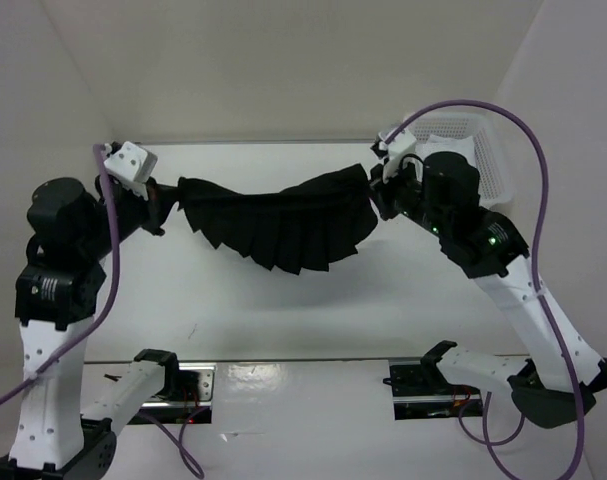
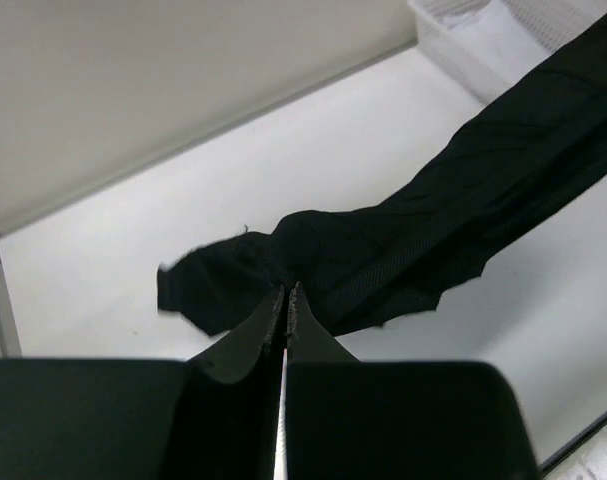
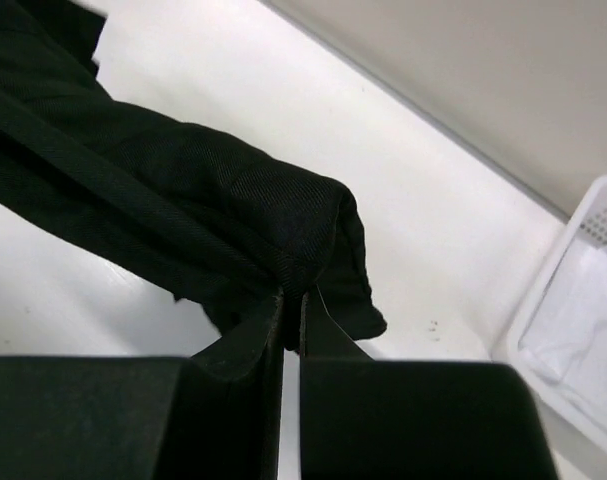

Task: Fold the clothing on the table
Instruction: Flatten the skirt out

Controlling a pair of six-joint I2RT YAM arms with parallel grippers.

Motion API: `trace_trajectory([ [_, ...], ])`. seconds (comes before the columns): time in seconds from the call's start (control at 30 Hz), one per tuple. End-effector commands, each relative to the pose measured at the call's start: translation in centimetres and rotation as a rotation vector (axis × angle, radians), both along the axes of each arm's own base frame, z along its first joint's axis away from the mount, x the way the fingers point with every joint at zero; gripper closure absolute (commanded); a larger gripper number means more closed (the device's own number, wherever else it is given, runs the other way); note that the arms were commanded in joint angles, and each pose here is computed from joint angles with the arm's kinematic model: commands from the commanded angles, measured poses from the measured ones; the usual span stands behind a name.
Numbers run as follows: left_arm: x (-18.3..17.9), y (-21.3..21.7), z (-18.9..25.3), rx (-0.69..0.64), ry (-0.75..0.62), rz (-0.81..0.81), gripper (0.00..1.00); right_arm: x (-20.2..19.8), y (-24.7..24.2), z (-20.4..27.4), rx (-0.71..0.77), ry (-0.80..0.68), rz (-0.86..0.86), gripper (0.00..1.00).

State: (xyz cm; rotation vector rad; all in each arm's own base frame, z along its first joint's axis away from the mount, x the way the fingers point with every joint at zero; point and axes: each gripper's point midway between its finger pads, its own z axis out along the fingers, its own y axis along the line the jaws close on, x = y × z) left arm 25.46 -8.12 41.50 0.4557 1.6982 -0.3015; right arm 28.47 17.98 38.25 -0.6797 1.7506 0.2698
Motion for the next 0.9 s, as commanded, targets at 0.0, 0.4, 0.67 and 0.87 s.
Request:
trace_trajectory([
  [0.0, -2.1, 0.5, 2.0, 0.032, -0.095, 0.004, 1.0, -1.6, -2.5, 3.4, 0.027, -0.108, -0.013, 1.0],
  [0.4, 1.2, 0.2, -3.1, 0.039, 0.041, -0.006, 1.0, 1.2, -1.1, -1.8, -0.032, 0.016, 0.002, 1.0],
  [0.67, 11.4, 0.1, -4.0, 0.057, 0.173, 0.026, 1.0, 9.1, 0.7, -2.4, -0.114, 0.007, -0.091, 1.0],
  [0.87, 15.3, 0.1, -0.6, 0.027, 0.1, 0.056, 1.0, 14.1, 0.7, 0.7, -0.089, -0.079, -0.201, 1.0],
])
